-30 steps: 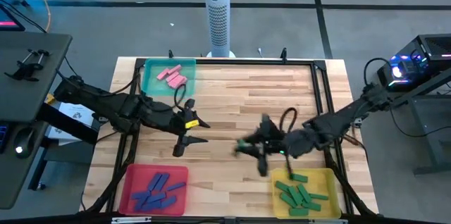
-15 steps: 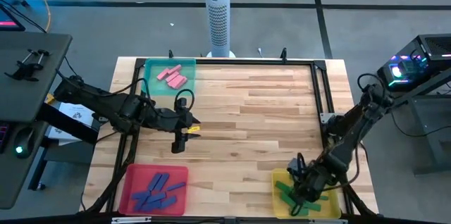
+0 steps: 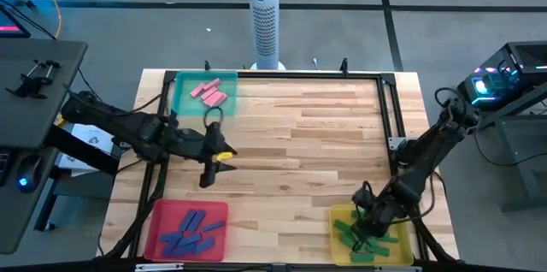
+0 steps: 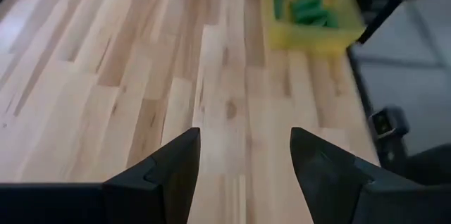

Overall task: Sort blocks
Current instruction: Return to Home Position

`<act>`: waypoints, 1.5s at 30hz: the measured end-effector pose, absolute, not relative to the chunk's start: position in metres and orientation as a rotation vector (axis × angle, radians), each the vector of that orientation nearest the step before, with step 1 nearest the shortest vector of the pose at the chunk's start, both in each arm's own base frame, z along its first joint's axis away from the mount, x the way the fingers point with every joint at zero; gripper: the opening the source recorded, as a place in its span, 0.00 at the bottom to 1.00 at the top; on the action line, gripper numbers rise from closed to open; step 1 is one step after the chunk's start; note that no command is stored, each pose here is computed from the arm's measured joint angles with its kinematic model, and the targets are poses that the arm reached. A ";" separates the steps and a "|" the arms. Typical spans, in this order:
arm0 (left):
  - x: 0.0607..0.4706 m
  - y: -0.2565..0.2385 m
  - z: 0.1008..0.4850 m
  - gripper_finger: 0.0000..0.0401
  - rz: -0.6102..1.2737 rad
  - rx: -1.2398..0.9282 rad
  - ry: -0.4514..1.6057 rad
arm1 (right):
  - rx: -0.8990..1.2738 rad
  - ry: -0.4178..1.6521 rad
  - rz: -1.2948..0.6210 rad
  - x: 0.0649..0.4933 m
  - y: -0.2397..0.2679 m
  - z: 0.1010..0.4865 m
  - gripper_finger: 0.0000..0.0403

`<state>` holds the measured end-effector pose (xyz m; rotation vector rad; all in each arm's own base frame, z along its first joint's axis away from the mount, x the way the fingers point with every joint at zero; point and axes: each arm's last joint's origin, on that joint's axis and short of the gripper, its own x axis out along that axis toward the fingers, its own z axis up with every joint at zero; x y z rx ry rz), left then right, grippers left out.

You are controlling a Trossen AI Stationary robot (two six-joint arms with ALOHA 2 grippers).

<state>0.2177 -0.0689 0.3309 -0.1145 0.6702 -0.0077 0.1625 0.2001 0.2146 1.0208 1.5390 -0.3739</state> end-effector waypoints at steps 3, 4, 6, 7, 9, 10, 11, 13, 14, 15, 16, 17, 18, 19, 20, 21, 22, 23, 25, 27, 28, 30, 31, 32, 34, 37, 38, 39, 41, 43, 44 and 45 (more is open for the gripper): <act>0.200 -0.061 0.328 0.51 -0.024 -0.192 0.548 | 0.998 1.256 -0.320 0.162 0.193 0.233 0.62; 0.193 -0.058 0.327 0.51 -0.036 -0.237 0.493 | 1.003 1.156 -0.301 0.162 0.188 0.241 0.62; 0.180 -0.052 0.326 0.51 -0.063 -0.323 0.376 | 0.995 0.963 -0.284 0.160 0.173 0.253 0.60; 0.174 -0.050 0.324 0.51 -0.077 -0.358 0.314 | 0.968 0.882 -0.272 0.159 0.166 0.257 0.60; 0.162 -0.046 0.321 0.51 -0.101 -0.415 0.196 | 0.900 0.756 -0.236 0.156 0.149 0.262 0.57; 0.157 -0.044 0.320 0.51 -0.108 -0.434 0.139 | 0.876 0.705 -0.215 0.154 0.140 0.264 0.55; 0.152 -0.042 0.318 0.51 -0.109 -0.456 0.090 | 0.863 0.657 -0.191 0.152 0.130 0.264 0.53; 0.145 -0.039 0.315 0.51 -0.095 -0.498 0.011 | 0.840 0.567 -0.140 0.147 0.111 0.255 0.47; 0.142 -0.037 0.315 0.51 -0.080 -0.520 -0.023 | 0.836 0.518 -0.115 0.145 0.102 0.249 0.44; 0.140 -0.035 0.313 0.51 -0.063 -0.539 -0.043 | 0.834 0.460 -0.084 0.143 0.093 0.243 0.41; 0.139 -0.034 0.312 0.51 -0.053 -0.559 -0.056 | 0.835 0.398 -0.047 0.141 0.085 0.238 0.37; 0.137 -0.033 0.312 0.51 -0.042 -0.579 -0.070 | 0.836 0.340 -0.013 0.139 0.078 0.233 0.33; 0.137 -0.033 0.312 0.51 -0.030 -0.590 -0.078 | 0.830 0.294 0.013 0.138 0.070 0.226 0.29; 0.136 -0.032 0.311 0.51 -0.018 -0.592 -0.081 | 0.816 0.261 0.038 0.137 0.064 0.220 0.25; 0.136 -0.032 0.311 0.51 -0.007 -0.590 -0.084 | 0.800 0.230 0.061 0.137 0.058 0.215 0.22; 0.136 -0.031 0.311 0.51 0.010 -0.583 -0.087 | 0.779 0.203 0.087 0.137 0.052 0.211 0.18; 0.136 -0.031 0.311 0.51 0.028 -0.576 -0.092 | 0.755 0.189 0.109 0.137 0.047 0.207 0.14; 0.136 -0.030 0.311 0.51 0.043 -0.579 -0.099 | 0.730 0.170 0.128 0.137 0.042 0.203 0.10; 0.136 -0.030 0.311 0.51 0.056 -0.624 -0.109 | 0.675 0.134 0.156 0.138 0.031 0.198 0.03; 0.136 -0.030 0.311 0.51 0.058 -0.659 -0.111 | 0.623 0.096 0.171 0.137 0.022 0.194 0.01; 0.136 -0.030 0.311 0.51 0.058 -0.669 -0.112 | 0.605 0.076 0.182 0.136 0.017 0.193 0.02; 0.136 -0.030 0.311 0.51 0.057 -0.679 -0.113 | 0.569 0.038 0.222 0.134 0.010 0.193 0.02; 0.136 -0.030 0.311 0.51 0.057 -0.682 -0.113 | 0.555 0.023 0.244 0.132 0.007 0.193 0.02; 0.136 -0.030 0.311 0.51 0.056 -0.684 -0.114 | 0.548 0.014 0.256 0.130 0.004 0.193 0.01; 0.136 -0.030 0.312 0.51 0.054 -0.687 -0.124 | 0.545 -0.005 0.280 0.125 0.001 0.194 0.00; 0.136 -0.029 0.313 0.51 0.083 -0.689 -0.138 | 0.525 -0.046 0.296 0.117 0.000 0.199 0.00; 0.136 -0.029 0.313 0.51 0.096 -0.690 -0.142 | 0.509 -0.064 0.299 0.114 0.000 0.200 0.00; 0.136 -0.028 0.313 0.51 0.104 -0.690 -0.146 | 0.500 -0.080 0.303 0.110 0.000 0.202 0.00; 0.136 -0.028 0.313 0.51 0.111 -0.691 -0.151 | 0.484 -0.109 0.309 0.103 0.001 0.204 0.00; 0.136 -0.028 0.313 0.51 0.124 -0.692 -0.155 | 0.475 -0.126 0.311 0.096 0.003 0.204 0.00; 0.136 -0.028 0.313 0.51 0.127 -0.691 -0.155 | 0.471 -0.136 0.308 0.092 0.003 0.204 0.00; 0.136 -0.027 0.313 0.51 0.132 -0.691 -0.157 | 0.471 -0.140 0.304 0.089 0.004 0.203 0.00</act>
